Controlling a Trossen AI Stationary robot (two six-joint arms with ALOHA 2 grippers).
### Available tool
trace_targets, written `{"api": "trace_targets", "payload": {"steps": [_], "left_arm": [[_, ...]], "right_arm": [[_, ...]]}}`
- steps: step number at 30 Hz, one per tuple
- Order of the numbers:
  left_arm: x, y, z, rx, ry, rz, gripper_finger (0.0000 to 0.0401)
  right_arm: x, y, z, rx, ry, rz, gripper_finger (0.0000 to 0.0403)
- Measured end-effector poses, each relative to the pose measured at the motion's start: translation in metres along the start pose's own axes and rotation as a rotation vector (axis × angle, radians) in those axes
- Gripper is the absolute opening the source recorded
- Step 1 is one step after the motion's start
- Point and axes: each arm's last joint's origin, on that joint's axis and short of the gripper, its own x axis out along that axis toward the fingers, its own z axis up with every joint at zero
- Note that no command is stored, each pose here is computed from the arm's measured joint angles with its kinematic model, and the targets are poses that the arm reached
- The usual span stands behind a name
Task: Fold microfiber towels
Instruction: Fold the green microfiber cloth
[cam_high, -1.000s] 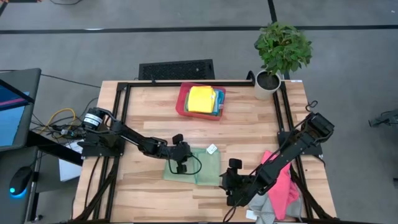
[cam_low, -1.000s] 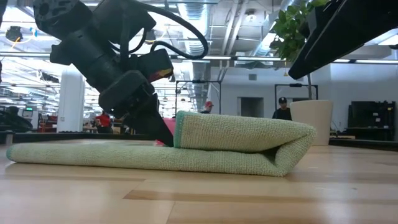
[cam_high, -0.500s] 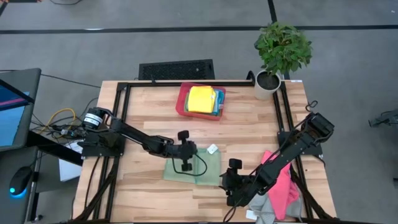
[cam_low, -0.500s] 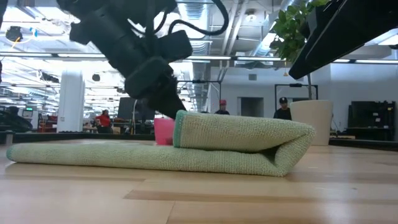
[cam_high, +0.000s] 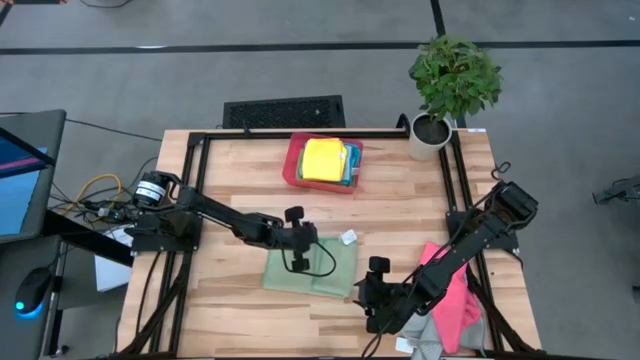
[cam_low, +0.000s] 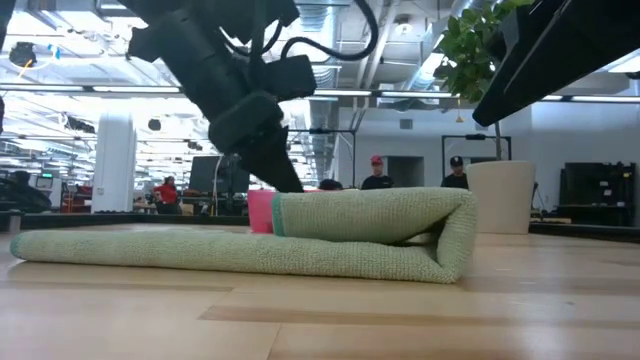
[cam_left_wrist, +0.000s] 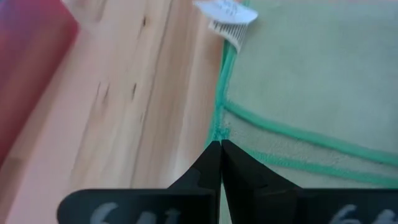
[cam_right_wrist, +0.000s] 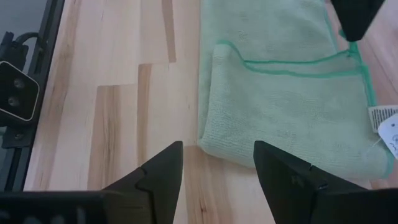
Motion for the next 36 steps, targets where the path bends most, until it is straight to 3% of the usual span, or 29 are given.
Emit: {"api": "trace_targets", "payload": {"steps": [3,8,11,22,30,36], "left_arm": [[-0.001,-0.003,-0.004,-0.016,0.024,0.008,0.0],[-0.003,-0.003,-0.004,-0.014,-0.012,0.156,0.0],[-0.003,-0.002,-0.003,-0.024,-0.026,0.185,0.0],[-0.004,-0.01,-0.003,-0.085,-0.008,0.026,0.0],[-0.01,-0.026,-0.008,-0.061,-0.011,0.016,0.0003],[-0.014,-0.033,-0.009,-0.05,-0.041,0.076,0.0037]], "right_arm": [[0.0,0.0,0.0,0.0,0.0,0.0,0.0223],[0.0,0.0,0.0,0.001,-0.001,0.0,0.0223],[0.0,0.0,0.0,0.007,-0.002,0.001,0.0223],[0.0,0.002,0.0,0.012,-0.015,0.008,0.0223],[0.014,-0.006,-0.016,0.042,-0.073,0.01,0.0223],[0.013,0.0,-0.001,-0.099,-0.213,0.057,0.0224]]}}
